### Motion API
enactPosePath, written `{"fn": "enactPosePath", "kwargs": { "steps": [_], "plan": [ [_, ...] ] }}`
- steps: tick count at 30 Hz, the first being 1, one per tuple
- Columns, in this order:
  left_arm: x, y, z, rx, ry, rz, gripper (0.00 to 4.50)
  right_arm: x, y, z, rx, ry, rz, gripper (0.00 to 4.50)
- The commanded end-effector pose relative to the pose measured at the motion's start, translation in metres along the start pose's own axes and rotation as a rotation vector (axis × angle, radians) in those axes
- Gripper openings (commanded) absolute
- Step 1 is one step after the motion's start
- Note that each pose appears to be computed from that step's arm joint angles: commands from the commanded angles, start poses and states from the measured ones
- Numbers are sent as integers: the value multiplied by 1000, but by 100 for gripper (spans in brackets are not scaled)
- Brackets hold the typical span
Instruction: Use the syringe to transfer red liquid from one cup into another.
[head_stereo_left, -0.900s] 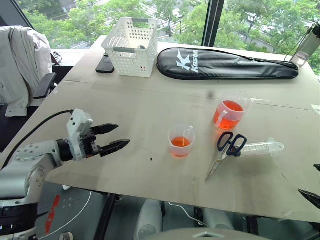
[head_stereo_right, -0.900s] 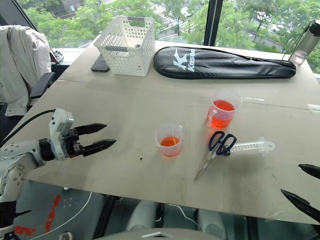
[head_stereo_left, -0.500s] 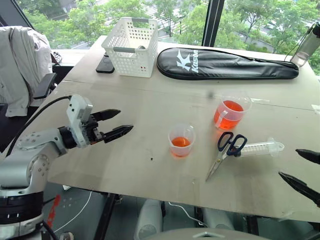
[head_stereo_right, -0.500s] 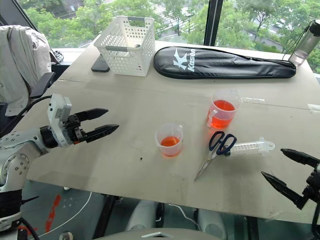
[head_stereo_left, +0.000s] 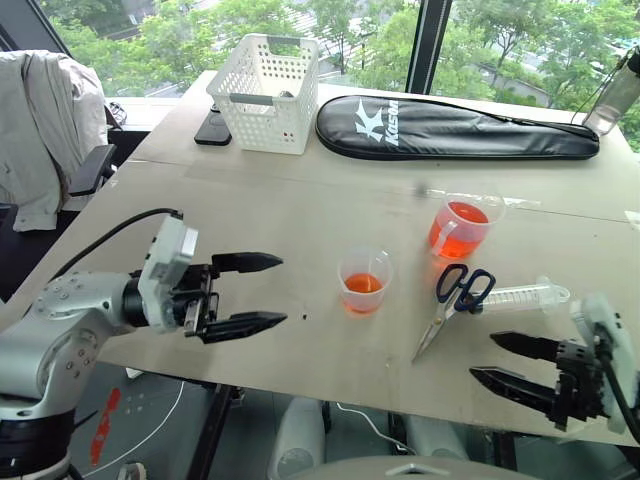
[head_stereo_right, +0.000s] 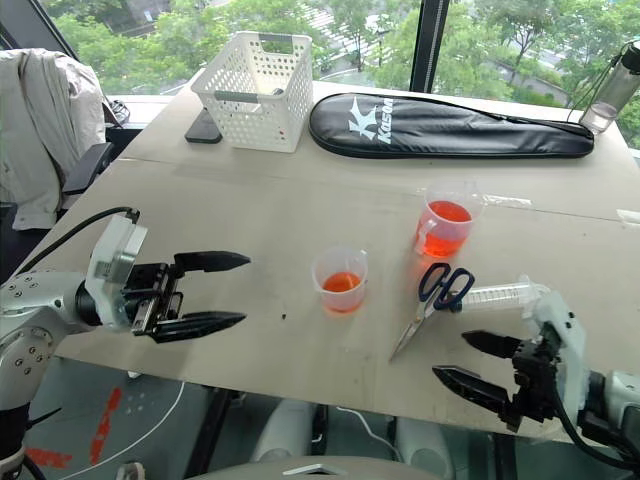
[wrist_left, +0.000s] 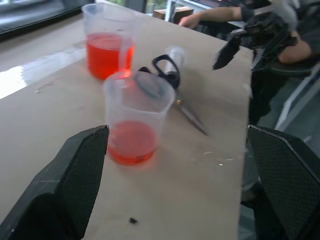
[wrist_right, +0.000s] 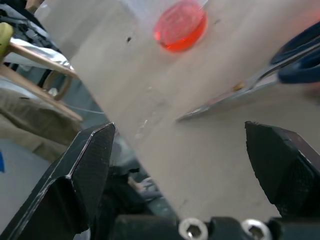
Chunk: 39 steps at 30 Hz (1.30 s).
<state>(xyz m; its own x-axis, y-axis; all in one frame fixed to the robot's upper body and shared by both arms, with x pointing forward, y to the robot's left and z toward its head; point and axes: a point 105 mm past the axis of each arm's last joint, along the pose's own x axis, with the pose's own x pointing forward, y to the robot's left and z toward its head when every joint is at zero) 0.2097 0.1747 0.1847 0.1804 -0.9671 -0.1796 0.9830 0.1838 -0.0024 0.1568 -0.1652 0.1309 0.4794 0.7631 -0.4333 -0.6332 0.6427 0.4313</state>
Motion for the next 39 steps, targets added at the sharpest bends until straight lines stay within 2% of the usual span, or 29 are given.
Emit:
{"fn": "enactPosePath", "kwargs": {
  "steps": [1,2,10,23,32,35,37,39],
  "plan": [
    [5,-14,2,54,15,-83,450,12,-14,-6,51,31,-55,369],
    [5,-15,1,54,13,-84,450,16,-19,-7,72,34,-79,325],
    [6,-22,-1,60,16,-79,450,45,-25,-2,137,12,-80,325],
    [12,-26,2,54,11,-34,450,71,-29,-1,185,12,-62,325],
    [14,-27,5,50,15,-14,450,86,-48,0,239,-27,-152,325],
    [13,-26,5,55,18,-1,450,89,-49,-1,254,-30,-158,234],
    [12,-26,6,57,19,6,450,90,-49,-4,253,-22,-159,142],
    [12,-27,5,56,20,9,450,90,-49,-5,255,-19,-155,30]
  ]
}}
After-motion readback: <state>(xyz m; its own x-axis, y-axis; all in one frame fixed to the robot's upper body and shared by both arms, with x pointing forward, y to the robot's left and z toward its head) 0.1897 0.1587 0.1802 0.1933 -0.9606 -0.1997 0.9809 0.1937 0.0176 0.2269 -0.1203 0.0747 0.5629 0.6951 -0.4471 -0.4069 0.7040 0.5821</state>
